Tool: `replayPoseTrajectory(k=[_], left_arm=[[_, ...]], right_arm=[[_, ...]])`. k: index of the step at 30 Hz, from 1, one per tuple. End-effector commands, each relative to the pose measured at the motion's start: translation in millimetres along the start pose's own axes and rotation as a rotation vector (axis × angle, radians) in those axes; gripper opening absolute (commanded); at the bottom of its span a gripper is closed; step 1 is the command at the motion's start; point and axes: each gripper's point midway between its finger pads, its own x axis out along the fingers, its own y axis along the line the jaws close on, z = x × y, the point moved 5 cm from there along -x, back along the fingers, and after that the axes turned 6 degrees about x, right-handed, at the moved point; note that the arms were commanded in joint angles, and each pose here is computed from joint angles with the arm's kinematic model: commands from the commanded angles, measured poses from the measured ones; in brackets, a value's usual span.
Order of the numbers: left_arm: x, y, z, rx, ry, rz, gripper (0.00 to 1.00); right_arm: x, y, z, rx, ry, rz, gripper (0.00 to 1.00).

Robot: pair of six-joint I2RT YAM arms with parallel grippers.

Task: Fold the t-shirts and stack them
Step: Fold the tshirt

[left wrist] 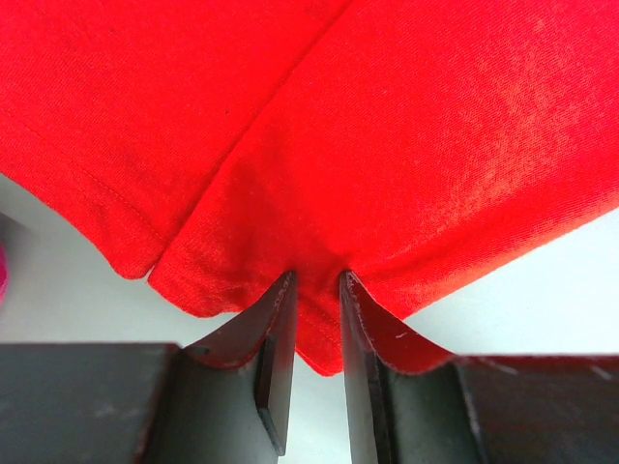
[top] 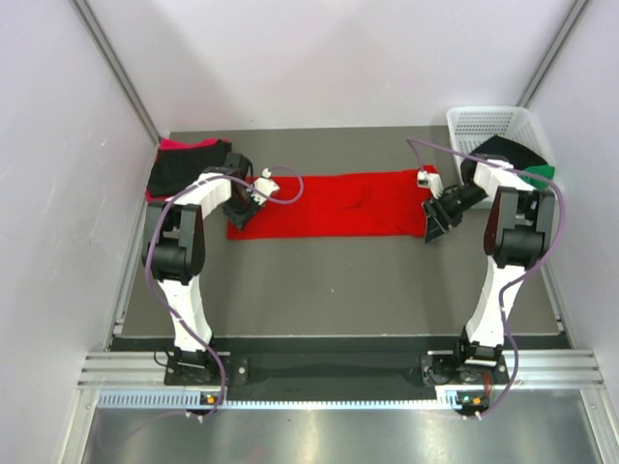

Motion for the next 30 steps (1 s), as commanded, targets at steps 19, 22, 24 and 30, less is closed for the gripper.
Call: replayPoseTrajectory(k=[19,22,24,30], left_arm=[[13.8,17.7,-2.1,-0.001,0.009,0.045,0.29],[15.1,18.8,-3.8,-0.004,0.011,0.045,0.29],[16.0,18.7,-4.0,-0.002,0.011,0.045,0.29],[17.0,19.6,-6.8,-0.002,0.015,0.042,0.29]], right_arm=[[-14.9,-13.9,9.7,-0.04,-0.033,-0.136,0.28],[-12.5,-14.9,9.8,-0.031,-0.031,-0.132,0.22],[-10.9,-15.7,10.2,-0.025,-0.034,-0.127,0.17],[-15.3,-19.0,9.6,-0.014,-0.032,-0.171,0.01]])
